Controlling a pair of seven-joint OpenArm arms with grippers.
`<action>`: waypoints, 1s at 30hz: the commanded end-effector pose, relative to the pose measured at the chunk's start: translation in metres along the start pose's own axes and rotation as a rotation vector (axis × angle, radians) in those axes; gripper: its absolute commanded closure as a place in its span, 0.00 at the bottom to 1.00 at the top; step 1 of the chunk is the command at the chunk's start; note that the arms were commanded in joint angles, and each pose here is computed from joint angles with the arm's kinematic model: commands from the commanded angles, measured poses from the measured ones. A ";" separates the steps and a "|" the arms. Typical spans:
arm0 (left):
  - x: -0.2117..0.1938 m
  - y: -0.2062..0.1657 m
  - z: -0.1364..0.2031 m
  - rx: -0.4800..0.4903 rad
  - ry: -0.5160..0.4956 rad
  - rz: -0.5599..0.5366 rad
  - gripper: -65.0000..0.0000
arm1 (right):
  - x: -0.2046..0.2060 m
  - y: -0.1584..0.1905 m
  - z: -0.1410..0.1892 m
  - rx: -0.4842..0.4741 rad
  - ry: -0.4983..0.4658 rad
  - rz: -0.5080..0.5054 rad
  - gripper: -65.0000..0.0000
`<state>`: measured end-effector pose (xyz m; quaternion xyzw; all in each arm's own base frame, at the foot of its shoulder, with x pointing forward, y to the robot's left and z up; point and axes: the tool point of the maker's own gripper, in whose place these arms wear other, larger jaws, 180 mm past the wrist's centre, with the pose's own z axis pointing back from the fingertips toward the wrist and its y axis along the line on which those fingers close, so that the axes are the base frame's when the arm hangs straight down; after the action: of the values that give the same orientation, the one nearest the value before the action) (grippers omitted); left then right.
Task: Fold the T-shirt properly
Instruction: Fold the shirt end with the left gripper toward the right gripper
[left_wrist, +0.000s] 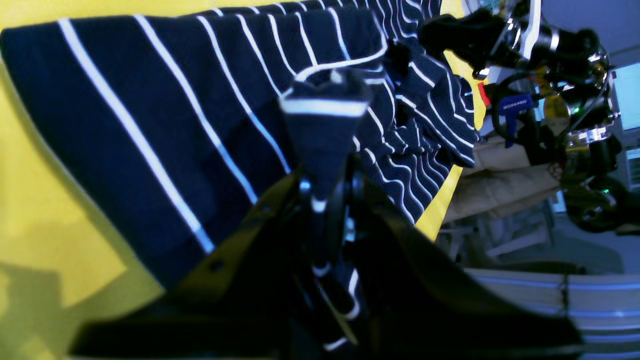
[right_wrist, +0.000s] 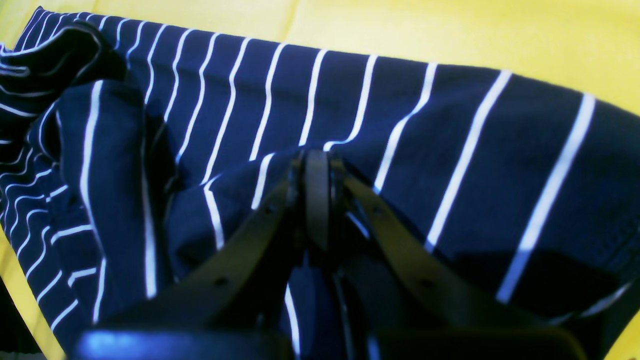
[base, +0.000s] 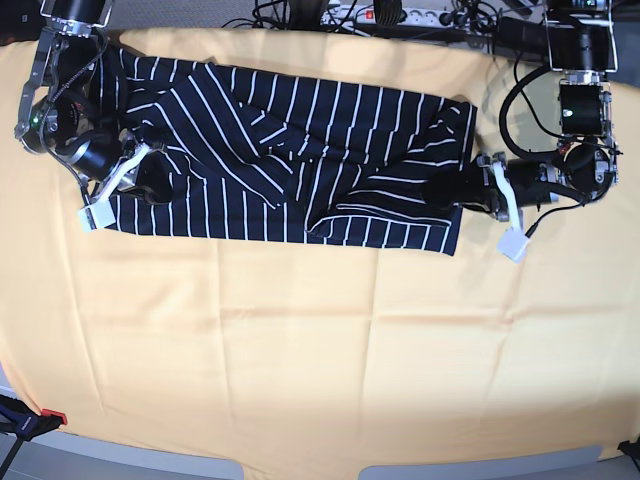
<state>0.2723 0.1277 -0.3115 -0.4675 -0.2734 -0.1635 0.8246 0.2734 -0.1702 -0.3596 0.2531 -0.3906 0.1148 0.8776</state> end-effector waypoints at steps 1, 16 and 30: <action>0.017 -0.008 0.006 -0.026 -0.046 -0.032 1.00 | 0.017 0.000 0.005 0.005 -0.053 0.025 0.97; 0.009 -0.039 -0.041 -0.172 -0.070 0.006 1.00 | 0.017 0.000 0.005 0.005 -0.053 0.025 0.97; -0.026 -0.073 -0.079 -0.297 0.098 -0.051 0.61 | 0.017 0.000 0.005 0.005 -0.052 0.025 0.97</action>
<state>0.2296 0.0226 -0.3238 -0.5658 -0.1990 -0.2351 0.7649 0.2734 -0.1702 -0.3596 0.2531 -0.3906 0.1148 0.8776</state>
